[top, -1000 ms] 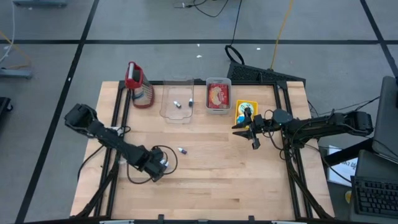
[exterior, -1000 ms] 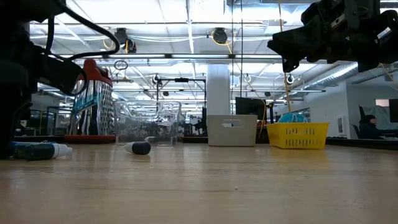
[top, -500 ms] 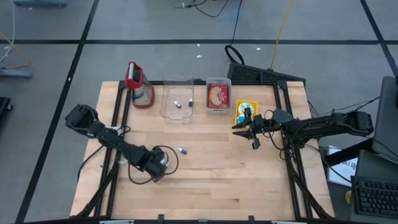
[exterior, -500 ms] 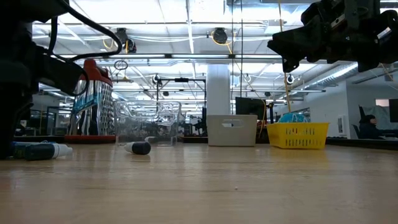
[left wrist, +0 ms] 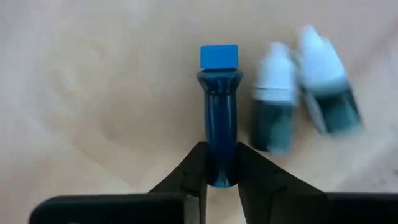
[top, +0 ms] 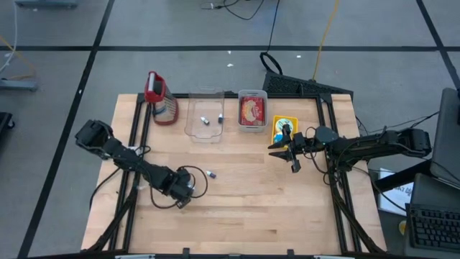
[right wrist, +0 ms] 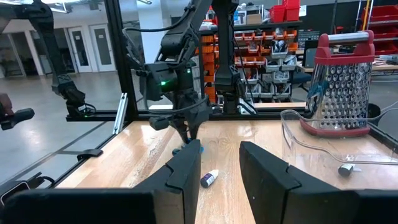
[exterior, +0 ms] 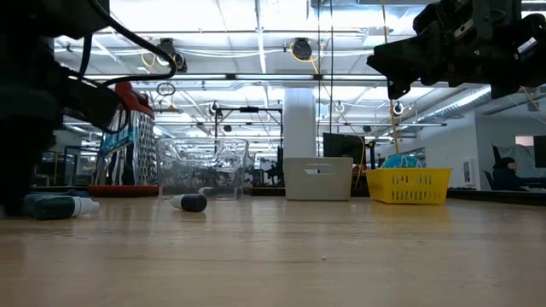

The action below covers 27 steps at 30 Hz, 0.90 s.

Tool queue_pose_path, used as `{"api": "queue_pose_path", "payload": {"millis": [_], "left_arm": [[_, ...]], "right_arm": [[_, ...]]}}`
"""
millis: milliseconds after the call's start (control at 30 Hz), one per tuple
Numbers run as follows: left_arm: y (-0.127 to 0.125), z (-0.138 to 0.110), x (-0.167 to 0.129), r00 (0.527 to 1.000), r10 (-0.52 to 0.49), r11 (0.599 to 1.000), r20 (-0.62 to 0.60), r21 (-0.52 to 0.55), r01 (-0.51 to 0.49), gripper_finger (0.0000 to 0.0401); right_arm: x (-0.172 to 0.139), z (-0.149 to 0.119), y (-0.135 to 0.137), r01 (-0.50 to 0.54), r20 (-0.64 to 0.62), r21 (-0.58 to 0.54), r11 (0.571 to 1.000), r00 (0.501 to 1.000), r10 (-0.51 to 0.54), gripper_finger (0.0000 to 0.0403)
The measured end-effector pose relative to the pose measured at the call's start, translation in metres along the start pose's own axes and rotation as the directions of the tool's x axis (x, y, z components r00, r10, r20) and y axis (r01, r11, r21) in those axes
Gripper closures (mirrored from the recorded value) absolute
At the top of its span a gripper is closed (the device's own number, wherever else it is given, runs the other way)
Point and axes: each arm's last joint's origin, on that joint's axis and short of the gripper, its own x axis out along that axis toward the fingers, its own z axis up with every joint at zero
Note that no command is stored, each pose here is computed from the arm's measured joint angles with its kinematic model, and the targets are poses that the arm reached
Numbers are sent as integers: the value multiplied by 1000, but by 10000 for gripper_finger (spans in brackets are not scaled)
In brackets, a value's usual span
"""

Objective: Pick & Place Food Item
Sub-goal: Put the blue food coloring into the transparent bin

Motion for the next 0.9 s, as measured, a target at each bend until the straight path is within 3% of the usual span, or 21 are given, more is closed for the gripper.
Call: {"api": "queue_pose_path", "payload": {"millis": [233, 467, 700, 900], "left_arm": [[15, 21, -17, 982, 17, 997, 187, -82, -2, 347], [32, 44, -33, 921, 65, 991, 383, -135, -14, 343], [35, 74, -48, 828, -22, 994, 560, -76, 79, 342], [32, 103, -64, 684, -130, 990, 718, 59, 127, 341]], "right_arm": [[0, 0, 0, 0, 0, 0, 1000, 1000, 0, 303], [0, 0, 0, 0, 0, 6, 1000, 1000, 0, 303], [0, 0, 0, 0, 0, 7, 1000, 1000, 0, 303], [0, 0, 0, 0, 0, 7, 1000, 1000, 0, 303]]}}
